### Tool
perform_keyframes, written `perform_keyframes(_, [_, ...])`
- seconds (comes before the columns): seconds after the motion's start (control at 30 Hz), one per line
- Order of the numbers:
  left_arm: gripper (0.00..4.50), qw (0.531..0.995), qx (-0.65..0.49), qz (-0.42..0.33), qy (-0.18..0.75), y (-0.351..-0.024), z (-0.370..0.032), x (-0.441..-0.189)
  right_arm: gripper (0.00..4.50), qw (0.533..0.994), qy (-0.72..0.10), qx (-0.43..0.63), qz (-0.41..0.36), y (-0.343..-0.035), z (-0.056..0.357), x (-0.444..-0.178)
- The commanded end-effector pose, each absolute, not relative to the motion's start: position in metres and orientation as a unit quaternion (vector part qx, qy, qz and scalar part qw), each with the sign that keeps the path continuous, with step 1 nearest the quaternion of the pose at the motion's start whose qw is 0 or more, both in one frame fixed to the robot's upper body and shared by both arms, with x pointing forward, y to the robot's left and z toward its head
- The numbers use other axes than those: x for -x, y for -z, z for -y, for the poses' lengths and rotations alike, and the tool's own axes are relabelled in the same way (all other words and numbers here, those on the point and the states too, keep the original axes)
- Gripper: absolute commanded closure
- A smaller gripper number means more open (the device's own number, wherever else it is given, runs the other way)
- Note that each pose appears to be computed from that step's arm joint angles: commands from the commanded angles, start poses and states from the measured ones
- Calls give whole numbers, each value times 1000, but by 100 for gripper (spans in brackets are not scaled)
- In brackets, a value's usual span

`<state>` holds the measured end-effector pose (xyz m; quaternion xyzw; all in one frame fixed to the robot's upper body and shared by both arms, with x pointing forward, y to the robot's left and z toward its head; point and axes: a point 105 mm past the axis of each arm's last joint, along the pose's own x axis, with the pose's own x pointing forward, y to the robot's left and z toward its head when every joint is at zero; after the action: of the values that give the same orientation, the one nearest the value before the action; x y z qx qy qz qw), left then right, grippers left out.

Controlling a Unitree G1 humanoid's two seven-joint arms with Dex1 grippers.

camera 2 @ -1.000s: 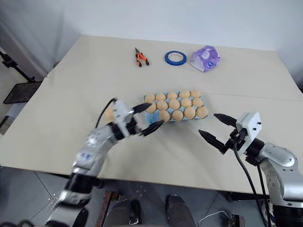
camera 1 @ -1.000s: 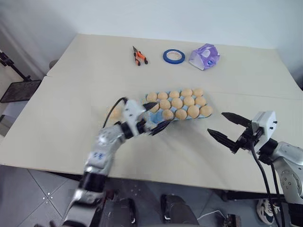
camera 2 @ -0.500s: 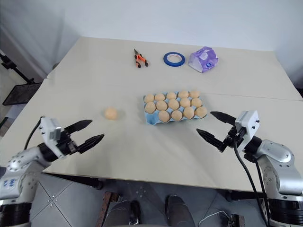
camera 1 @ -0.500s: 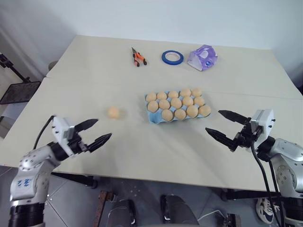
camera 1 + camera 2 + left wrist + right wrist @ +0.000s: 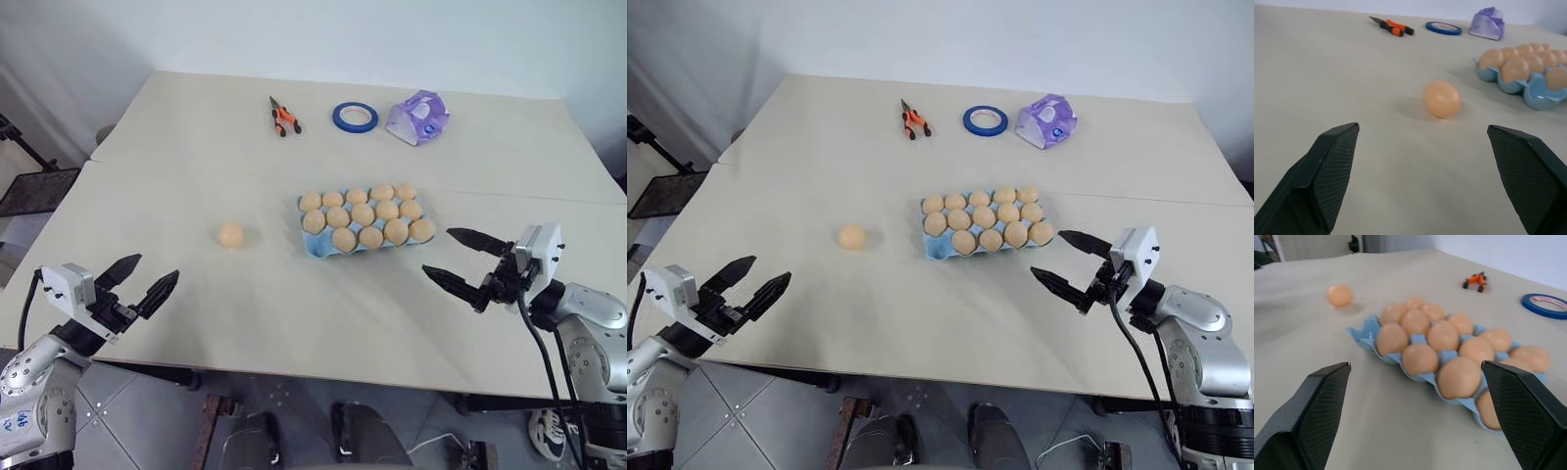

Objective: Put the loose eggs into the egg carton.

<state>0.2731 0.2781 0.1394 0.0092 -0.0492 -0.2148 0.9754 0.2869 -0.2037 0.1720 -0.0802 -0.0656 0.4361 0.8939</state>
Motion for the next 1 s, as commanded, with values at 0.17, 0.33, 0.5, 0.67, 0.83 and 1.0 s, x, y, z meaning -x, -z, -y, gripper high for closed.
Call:
perform_keyframes(0.17, [3,970,-48,70,226,-145,-250,-325,0,857,-503,102,44,-174,194,-260])
perform_keyframes(0.33, [3,963,-57,62,255,-143,-234,-354,0,850,-518,92,29,-172,194,-248])
perform_keyframes(0.5, [3,954,-60,52,290,-141,-220,-374,0,860,-500,96,28,-170,197,-247])
perform_keyframes(0.67, [3,947,-74,33,311,-131,-209,-388,0,864,-492,100,27,-169,198,-247])
perform_keyframes(0.83, [3,946,-97,-15,310,-115,-205,-400,0,868,-485,103,28,-168,199,-249])
perform_keyframes(1.0, [121,943,-90,-21,320,-116,-202,-406,0,872,-477,105,26,-167,200,-250])
